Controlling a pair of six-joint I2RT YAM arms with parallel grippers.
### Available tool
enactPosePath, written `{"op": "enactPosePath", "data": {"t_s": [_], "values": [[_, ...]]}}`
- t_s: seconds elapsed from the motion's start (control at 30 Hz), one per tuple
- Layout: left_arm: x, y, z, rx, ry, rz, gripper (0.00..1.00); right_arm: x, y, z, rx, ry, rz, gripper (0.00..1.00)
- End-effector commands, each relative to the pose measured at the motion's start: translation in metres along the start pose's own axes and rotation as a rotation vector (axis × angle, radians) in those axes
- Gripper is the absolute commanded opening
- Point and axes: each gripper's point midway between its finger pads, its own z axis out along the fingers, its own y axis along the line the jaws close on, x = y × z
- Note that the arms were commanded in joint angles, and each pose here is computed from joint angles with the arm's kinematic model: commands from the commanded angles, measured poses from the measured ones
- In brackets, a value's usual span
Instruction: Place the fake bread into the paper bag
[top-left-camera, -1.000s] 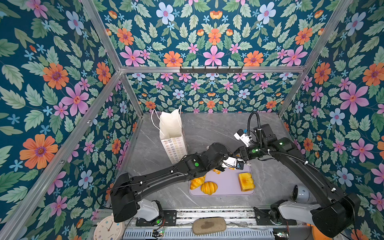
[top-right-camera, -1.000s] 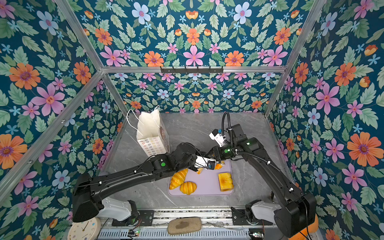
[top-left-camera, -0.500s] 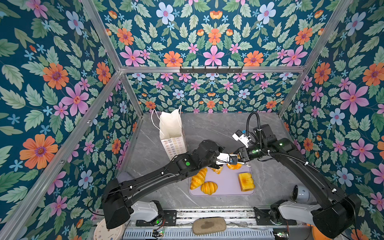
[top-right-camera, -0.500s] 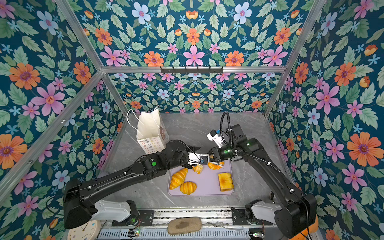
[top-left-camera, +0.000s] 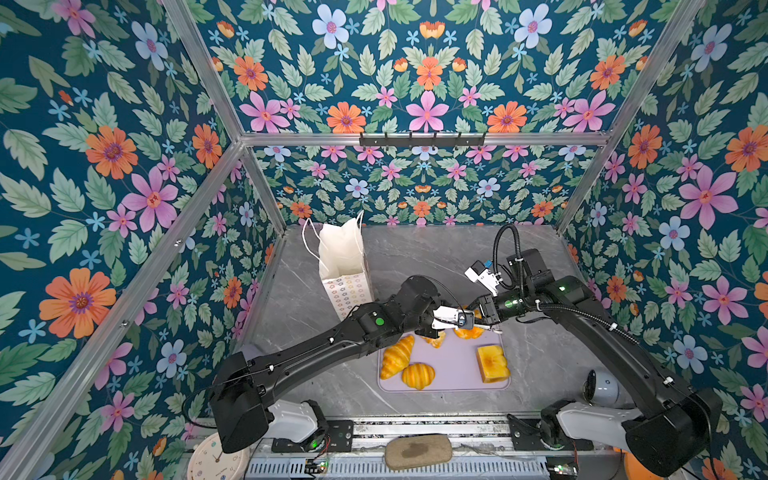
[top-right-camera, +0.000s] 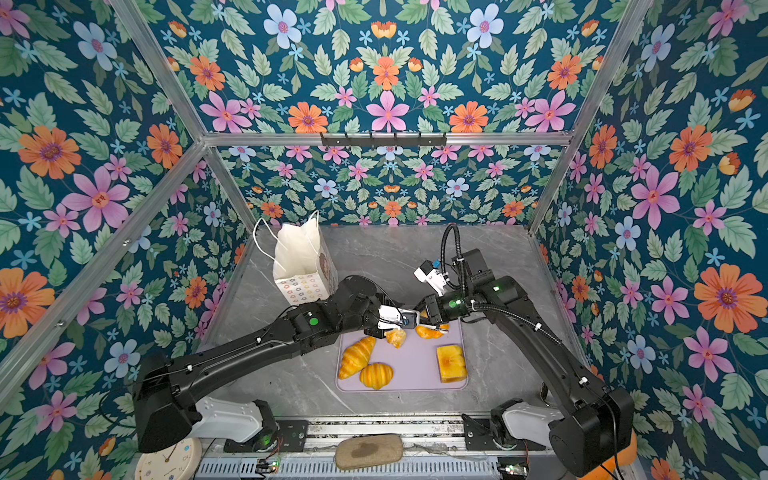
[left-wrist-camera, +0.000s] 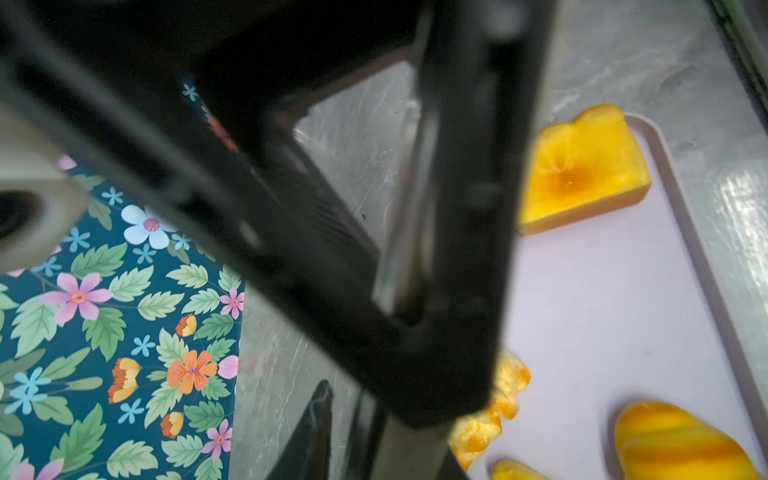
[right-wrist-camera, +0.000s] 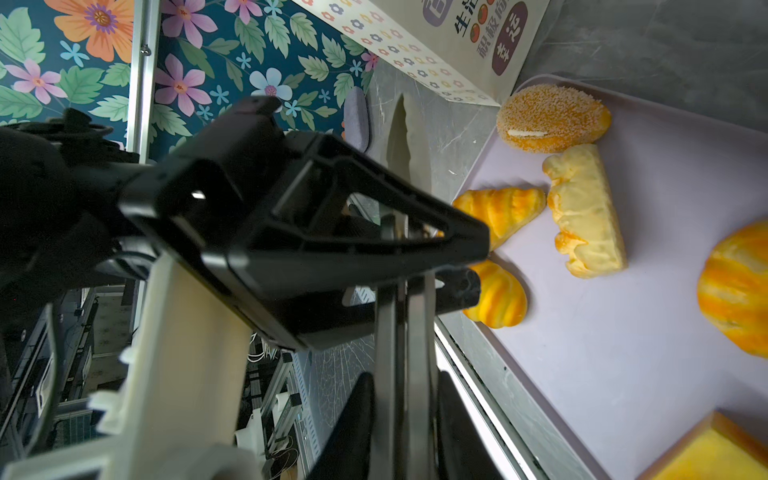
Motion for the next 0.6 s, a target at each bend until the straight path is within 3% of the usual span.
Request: {"op": "enactPosePath", "data": {"t_s": [0.0, 0.37, 0.57], "values": [[-0.005, 0.021, -0.001, -0.081, -0.009, -0.054, 0.15, 0.007, 0.008, 0.0, -0.046, 0.021, -0.024, 0.23], [-0.005, 0.026, -0.002, -0.09, 0.0, -0.056, 0.05, 0.018, 0.001, 0.002, -0.027, 0.056, -0.016, 0.38], [-0.005, 0.027, -0.004, -0.093, 0.002, -0.036, 0.06, 0.016, 0.001, 0.003, -0.032, 0.057, -0.017, 0.33]]}}
